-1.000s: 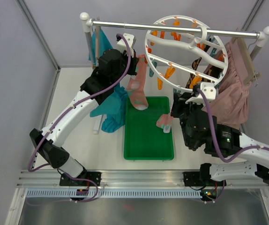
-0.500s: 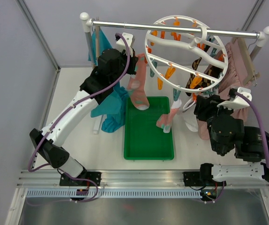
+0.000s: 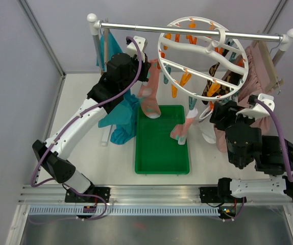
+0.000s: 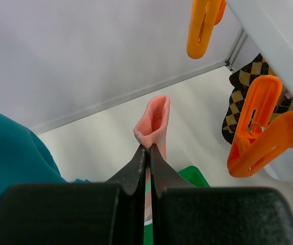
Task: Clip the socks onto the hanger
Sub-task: Rotate the hanger.
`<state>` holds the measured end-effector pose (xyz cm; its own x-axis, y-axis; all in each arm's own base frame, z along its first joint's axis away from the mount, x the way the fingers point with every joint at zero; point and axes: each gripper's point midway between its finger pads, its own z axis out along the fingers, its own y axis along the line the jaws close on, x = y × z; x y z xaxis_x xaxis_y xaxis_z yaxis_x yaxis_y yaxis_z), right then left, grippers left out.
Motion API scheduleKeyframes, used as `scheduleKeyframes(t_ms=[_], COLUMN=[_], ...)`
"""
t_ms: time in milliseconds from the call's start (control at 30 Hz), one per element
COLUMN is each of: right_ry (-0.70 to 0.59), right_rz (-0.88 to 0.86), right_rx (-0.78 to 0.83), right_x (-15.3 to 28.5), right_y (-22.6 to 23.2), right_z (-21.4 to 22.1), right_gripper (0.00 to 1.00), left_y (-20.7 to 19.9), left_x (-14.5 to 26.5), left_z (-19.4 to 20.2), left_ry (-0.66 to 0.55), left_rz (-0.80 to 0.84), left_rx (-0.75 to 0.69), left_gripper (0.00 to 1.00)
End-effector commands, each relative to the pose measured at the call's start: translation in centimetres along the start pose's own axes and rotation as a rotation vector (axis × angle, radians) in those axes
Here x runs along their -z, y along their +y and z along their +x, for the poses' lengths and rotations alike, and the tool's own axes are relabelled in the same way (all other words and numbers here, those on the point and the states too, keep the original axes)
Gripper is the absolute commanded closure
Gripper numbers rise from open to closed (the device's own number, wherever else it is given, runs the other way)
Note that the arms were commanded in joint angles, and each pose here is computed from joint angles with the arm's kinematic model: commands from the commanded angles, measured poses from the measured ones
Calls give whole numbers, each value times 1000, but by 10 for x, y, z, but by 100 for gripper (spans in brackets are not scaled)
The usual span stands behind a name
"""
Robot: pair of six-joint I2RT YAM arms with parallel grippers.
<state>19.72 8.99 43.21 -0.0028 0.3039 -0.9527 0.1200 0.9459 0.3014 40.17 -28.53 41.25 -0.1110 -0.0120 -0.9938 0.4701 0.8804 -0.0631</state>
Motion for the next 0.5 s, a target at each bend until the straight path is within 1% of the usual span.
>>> scheduleKeyframes(t_ms=[0, 100, 233, 267, 333, 400, 467], right_ry=[52, 88, 103, 91, 89, 86, 101], right_rz=[-94, -180, -255, -271, -291, -315, -386], right_rx=[0, 28, 77, 78, 94, 110, 99], right_x=[3, 6, 7, 7, 7, 7, 12], right_y=[22, 48, 83, 90, 102, 117, 138], right_z=[5, 12, 15, 7, 3, -3, -2], right_gripper=[43, 39, 37, 37, 37, 35, 34], left_y=[0, 0, -1, -1, 0, 0, 1], left_x=[3, 2, 1, 1, 1, 1, 1], left_z=[-16, -13, -11, -10, -11, -10, -10], left_ry=[-51, -46, -43, -41, -41, -40, -39], left_rz=[16, 15, 17, 18, 17, 17, 13], left_rx=[-14, -13, -15, -16, -16, -17, -21], left_gripper=[98, 98, 98, 98, 98, 98, 98])
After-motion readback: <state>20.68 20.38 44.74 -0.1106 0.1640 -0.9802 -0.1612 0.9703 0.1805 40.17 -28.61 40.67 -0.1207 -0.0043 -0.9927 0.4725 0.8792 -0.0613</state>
